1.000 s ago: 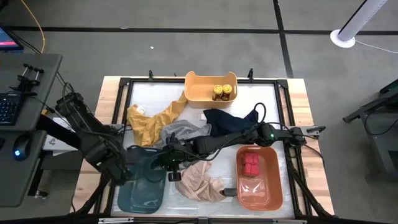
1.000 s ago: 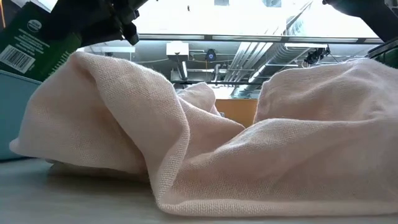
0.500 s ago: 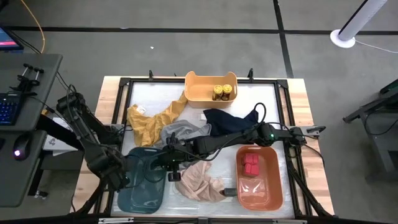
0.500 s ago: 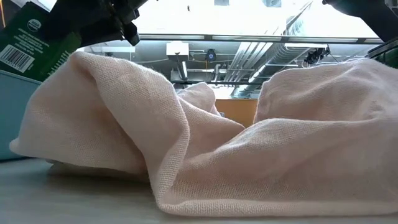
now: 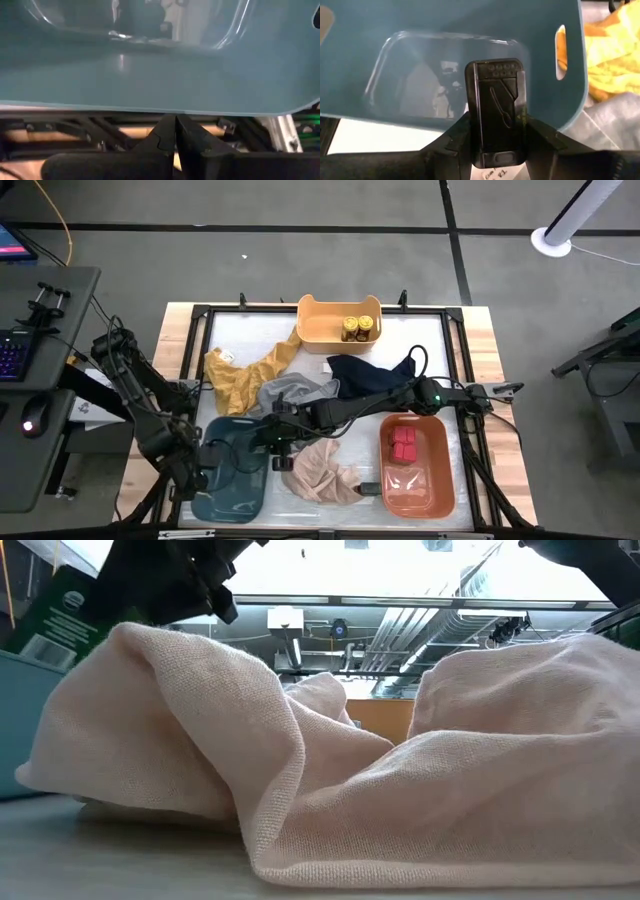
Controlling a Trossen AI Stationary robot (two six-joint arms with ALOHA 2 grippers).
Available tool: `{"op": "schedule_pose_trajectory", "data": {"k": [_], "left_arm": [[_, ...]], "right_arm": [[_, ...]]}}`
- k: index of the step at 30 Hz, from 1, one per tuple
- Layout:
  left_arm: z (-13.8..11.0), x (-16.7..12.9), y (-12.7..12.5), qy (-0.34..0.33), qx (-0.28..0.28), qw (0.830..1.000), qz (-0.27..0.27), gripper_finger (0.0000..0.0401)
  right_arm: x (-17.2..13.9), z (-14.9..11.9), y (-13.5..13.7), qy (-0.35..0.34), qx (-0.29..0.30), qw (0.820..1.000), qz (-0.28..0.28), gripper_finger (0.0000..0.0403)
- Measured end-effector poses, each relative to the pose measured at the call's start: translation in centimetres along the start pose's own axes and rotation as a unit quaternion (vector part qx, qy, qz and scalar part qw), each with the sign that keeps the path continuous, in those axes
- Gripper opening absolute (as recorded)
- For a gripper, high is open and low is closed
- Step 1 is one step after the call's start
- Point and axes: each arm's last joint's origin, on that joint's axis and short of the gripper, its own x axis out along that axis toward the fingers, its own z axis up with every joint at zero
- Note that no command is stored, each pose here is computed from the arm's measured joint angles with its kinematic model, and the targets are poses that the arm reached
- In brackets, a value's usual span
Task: Sort spices by type
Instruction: Put the top green seasoning can into the blue bin, then put the green seasoning can into the blue bin
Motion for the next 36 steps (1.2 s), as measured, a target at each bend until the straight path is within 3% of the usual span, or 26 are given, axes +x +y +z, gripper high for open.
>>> {"op": "schedule_pose_trajectory", "data": {"k": [9, 20, 27, 36], "left_arm": [[1.1, -0.1, -0.5, -0.041, -0.005, 0.998, -0.036, 0.0000], [1.1, -0.1, -0.1, -0.070, 0.009, 0.998, 0.000, 0.0000], [1.2, -0.2, 0.0, -0.080, 0.009, 0.997, 0.009, 0.0000], [1.2, -0.2, 0.0, -0.084, 0.008, 0.996, 0.010, 0.0000]], "right_arm": [[0.0, -0.2, 0.0, 0.012, 0.009, 1.000, -0.002, 0.0124], [0.0, -0.2, -0.2, 0.010, 0.022, 1.000, -0.016, 0.0126], [0.0, -0.5, -0.6, 0.020, 0.020, 0.998, -0.049, 0.0170], [0.0, -0.6, -0.9, 0.031, 0.021, 0.998, -0.052, 0.0159]]}}
